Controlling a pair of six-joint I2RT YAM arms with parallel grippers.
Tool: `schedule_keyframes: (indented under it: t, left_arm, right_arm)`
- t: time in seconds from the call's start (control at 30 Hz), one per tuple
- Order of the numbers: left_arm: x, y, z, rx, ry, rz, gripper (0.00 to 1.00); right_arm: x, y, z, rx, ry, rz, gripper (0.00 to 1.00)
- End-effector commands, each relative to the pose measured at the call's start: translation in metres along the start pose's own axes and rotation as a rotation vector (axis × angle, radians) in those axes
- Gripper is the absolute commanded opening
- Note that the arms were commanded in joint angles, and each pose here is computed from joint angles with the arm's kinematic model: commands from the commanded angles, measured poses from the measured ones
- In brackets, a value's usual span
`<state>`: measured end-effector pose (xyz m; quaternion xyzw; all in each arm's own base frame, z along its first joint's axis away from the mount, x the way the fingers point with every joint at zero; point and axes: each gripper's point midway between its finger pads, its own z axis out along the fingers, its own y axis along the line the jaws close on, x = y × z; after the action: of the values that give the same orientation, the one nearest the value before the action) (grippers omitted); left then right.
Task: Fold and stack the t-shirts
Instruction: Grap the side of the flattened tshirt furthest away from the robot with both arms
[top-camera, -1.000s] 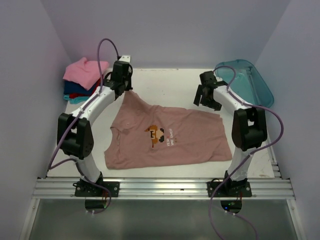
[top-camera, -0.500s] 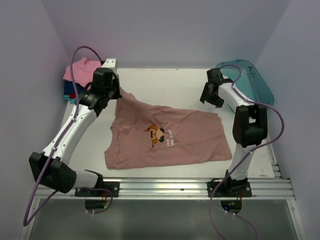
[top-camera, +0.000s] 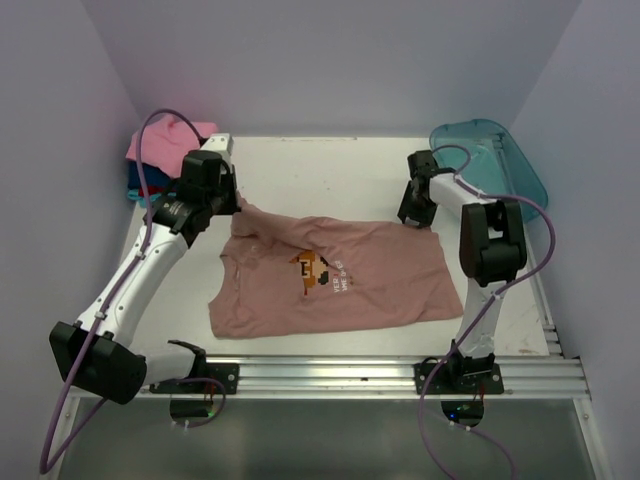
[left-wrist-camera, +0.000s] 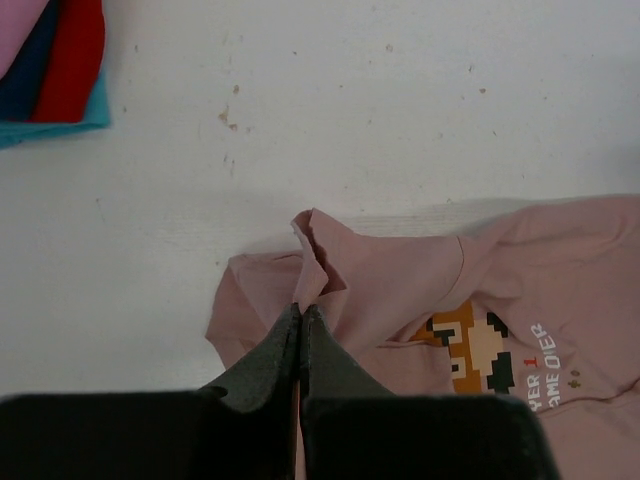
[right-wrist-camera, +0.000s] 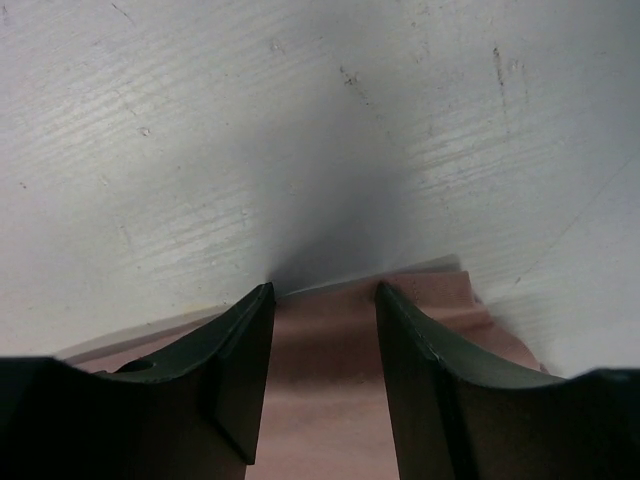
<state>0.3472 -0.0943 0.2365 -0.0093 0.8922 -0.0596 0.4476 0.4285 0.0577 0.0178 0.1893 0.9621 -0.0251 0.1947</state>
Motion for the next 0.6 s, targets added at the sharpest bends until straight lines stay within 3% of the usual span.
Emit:
schedule_keyframes:
  t: [0.0, 0.57]
  left_arm:
    - [-0.002, -0.002, -0.003, 0.014, -0.013, -0.015, 0.0]
    - [0.011, -0.003, 0.007, 0.02, 0.012, -0.016, 0.0]
  right_arm:
    - [0.016, -0.005, -0.001, -0.014, 0.024, 0.013, 0.49]
    - [0.028, -0.039, -0.022, 0.079, -0.038, 0.007, 0.66]
